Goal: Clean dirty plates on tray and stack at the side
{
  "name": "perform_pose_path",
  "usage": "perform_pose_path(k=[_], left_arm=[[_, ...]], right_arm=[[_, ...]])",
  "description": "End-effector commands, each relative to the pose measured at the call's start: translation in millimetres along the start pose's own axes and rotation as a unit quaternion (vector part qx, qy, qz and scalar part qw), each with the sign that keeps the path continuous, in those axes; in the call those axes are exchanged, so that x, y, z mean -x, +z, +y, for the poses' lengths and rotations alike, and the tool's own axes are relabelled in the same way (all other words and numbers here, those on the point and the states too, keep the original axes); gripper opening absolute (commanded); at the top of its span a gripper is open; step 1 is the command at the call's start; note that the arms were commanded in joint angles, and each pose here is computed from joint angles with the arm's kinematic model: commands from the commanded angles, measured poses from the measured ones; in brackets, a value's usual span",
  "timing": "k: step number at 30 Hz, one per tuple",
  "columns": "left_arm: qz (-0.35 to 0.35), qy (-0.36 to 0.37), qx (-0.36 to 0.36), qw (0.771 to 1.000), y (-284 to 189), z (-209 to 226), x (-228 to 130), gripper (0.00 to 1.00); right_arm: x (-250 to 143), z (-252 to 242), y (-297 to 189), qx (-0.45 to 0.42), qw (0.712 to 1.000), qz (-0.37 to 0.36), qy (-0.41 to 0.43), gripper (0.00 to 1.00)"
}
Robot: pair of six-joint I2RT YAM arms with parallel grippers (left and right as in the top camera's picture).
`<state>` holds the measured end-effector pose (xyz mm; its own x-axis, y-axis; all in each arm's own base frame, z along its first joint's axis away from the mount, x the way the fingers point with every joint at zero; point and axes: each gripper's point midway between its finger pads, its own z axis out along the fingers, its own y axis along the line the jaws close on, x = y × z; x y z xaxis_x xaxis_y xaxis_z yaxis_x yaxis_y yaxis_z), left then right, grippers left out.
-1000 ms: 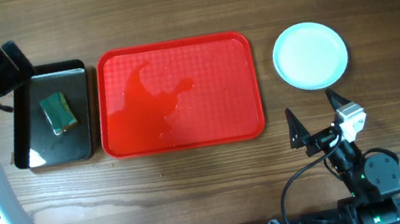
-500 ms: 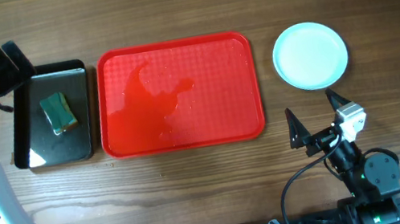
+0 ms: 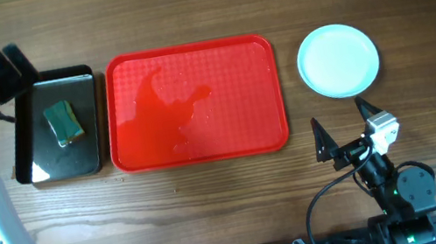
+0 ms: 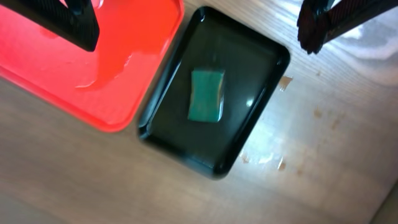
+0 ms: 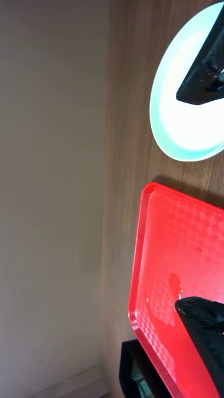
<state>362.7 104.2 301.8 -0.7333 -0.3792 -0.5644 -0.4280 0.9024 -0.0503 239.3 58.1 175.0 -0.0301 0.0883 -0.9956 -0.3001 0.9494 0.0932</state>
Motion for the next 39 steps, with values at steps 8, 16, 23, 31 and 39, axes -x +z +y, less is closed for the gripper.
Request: perform_pose_path(k=[8, 16, 23, 31, 39], left_arm=[[-0.209, 0.058, -0.183, 0.959, -46.1, -79.1, -48.7, 1.00], [-0.315, 0.049, -0.209, 0.924, -6.6, -53.0, -139.2, 1.00], [-0.373, 0.042, -0.215, 0.902, 6.0, -37.6, -178.2, 1.00], [-0.424, 0.031, -0.213, 0.880, 15.8, -29.1, -190.2, 1.00], [-0.400, 0.033, -0.209, 0.892, 38.1, -28.7, -203.5, 1.00]], right_arm=[[3.9, -1.2, -0.7, -0.005, 1.000, -0.010, 0.006, 0.99], [3.9, -1.2, -0.7, -0.005, 1.000, -0.010, 0.006, 0.99], [3.9, -1.2, -0.7, -0.005, 1.000, -0.010, 0.006, 0.99], [3.9, -1.2, -0.7, -0.005, 1.000, -0.010, 0.006, 0.99], [3.9, -1.2, -0.7, -0.005, 1.000, -0.010, 0.006, 0.99]])
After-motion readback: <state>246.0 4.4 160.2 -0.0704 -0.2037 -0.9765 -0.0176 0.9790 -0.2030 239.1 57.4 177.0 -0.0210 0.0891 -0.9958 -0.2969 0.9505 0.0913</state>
